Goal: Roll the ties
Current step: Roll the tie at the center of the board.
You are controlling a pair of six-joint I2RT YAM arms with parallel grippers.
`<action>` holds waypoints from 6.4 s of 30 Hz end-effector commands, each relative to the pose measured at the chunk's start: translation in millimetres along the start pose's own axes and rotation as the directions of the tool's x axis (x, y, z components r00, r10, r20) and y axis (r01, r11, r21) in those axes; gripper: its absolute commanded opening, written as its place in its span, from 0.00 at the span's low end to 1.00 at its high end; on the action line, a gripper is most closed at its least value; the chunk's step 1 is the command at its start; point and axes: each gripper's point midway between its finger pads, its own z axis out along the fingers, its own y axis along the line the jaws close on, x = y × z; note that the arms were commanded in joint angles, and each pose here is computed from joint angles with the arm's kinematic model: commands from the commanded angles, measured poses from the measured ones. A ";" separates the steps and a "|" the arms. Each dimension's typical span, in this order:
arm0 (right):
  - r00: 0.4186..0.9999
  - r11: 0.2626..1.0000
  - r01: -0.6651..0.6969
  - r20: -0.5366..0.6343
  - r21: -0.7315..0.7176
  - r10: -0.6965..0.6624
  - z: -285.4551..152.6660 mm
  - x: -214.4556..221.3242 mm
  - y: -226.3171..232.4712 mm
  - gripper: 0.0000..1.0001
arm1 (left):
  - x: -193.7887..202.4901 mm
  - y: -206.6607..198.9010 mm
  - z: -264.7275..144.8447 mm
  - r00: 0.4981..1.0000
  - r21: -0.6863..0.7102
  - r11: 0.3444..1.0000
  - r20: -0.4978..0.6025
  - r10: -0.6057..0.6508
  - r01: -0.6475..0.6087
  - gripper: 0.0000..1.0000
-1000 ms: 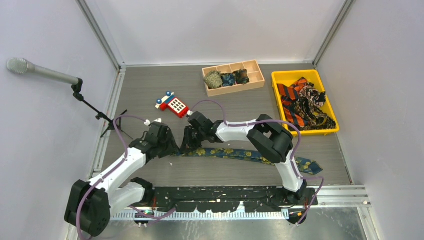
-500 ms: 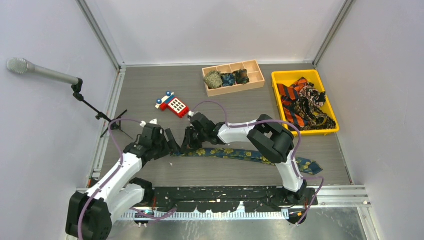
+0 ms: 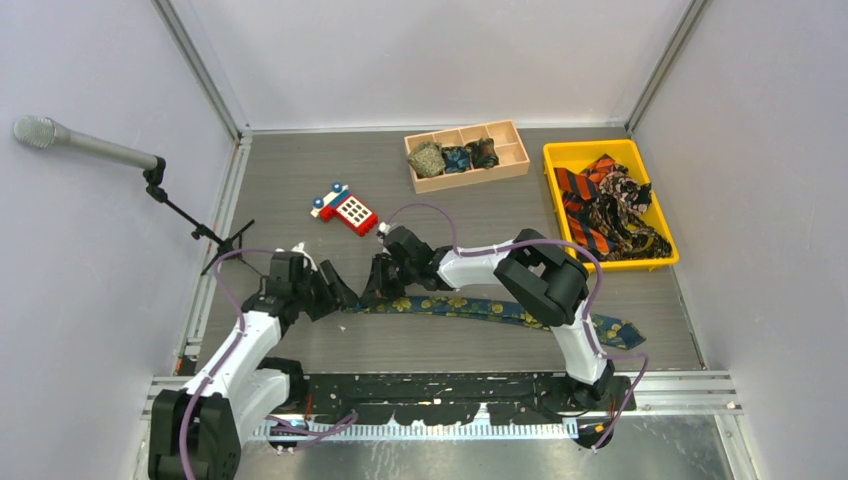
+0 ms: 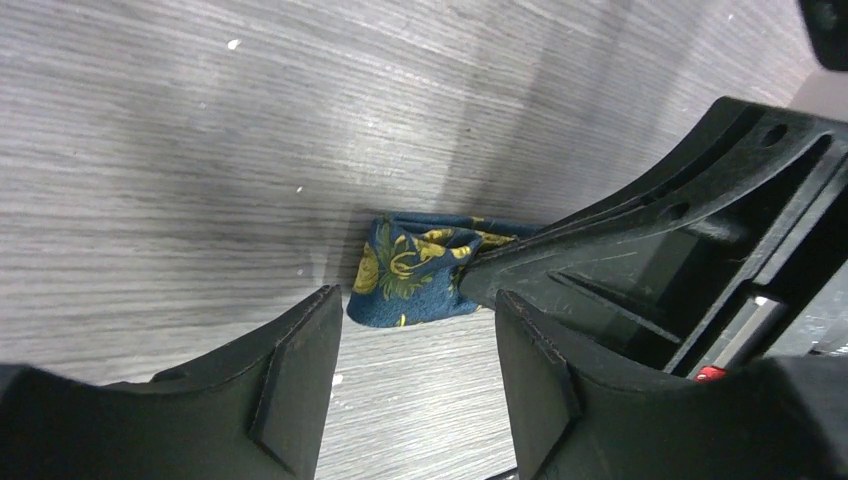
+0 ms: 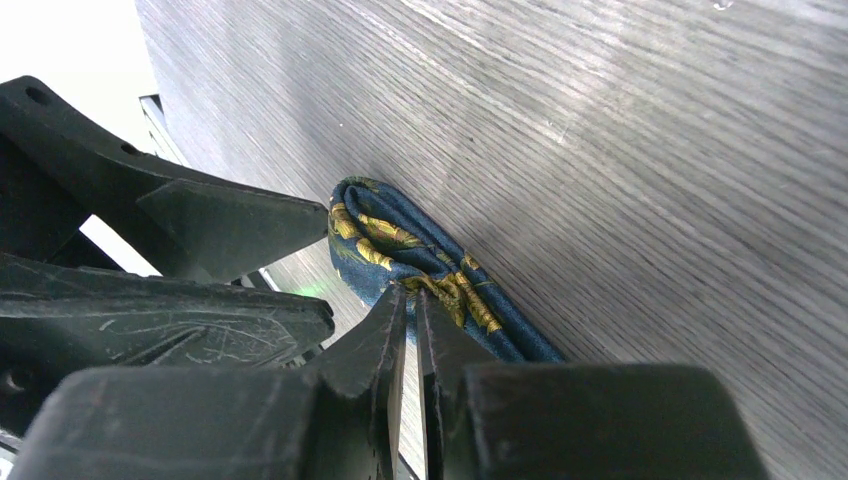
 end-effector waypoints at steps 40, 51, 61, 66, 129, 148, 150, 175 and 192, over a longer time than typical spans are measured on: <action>0.997 0.994 -0.034 -0.067 0.107 0.042 9.6 22.2 -40.5 0.15 | 0.6 -19.8 6.3 0.995 0.231 0.969 -0.063 -0.076 0.089 0.20; 0.999 0.998 -0.006 -0.034 0.058 0.008 0.1 0.6 -5.0 0.15 | -3.1 -10.8 1.5 0.998 0.149 0.987 -0.032 -0.056 0.060 0.00; 1.000 1.000 0.006 0.005 0.015 -0.006 -23.9 -8.4 27.8 0.17 | -12.3 -11.3 -3.2 1.000 0.110 0.994 0.004 -0.019 0.019 0.00; 1.000 1.000 -0.003 -0.007 0.030 0.003 -17.8 -1.1 23.0 0.17 | -13.9 -14.1 -4.6 1.000 0.110 0.994 0.006 0.000 -0.001 0.00; 0.997 0.999 -0.022 -0.073 -0.049 0.019 35.0 -4.1 38.2 0.16 | -7.5 -27.6 -3.8 0.998 0.037 0.998 -0.012 0.054 -0.054 0.00; 0.999 0.999 -0.023 -0.048 -0.031 0.021 17.9 -1.9 36.7 0.16 | 4.8 -17.2 6.7 0.997 0.007 0.997 -0.035 0.075 -0.075 0.00; 0.999 0.999 -0.017 -0.040 -0.028 0.016 13.7 -3.0 38.1 0.16 | 5.4 -15.7 7.3 0.996 0.002 0.997 -0.036 0.080 -0.080 0.00; 0.999 0.996 0.039 0.023 0.081 -0.041 -43.7 -8.3 43.1 0.16 | 9.3 -18.6 11.9 0.991 0.007 0.993 -0.051 0.121 -0.120 0.00; 0.999 0.996 0.037 0.037 0.080 -0.040 -50.4 -10.0 41.3 0.16 | 18.4 -30.5 12.6 0.983 0.078 0.985 -0.084 0.161 -0.155 0.23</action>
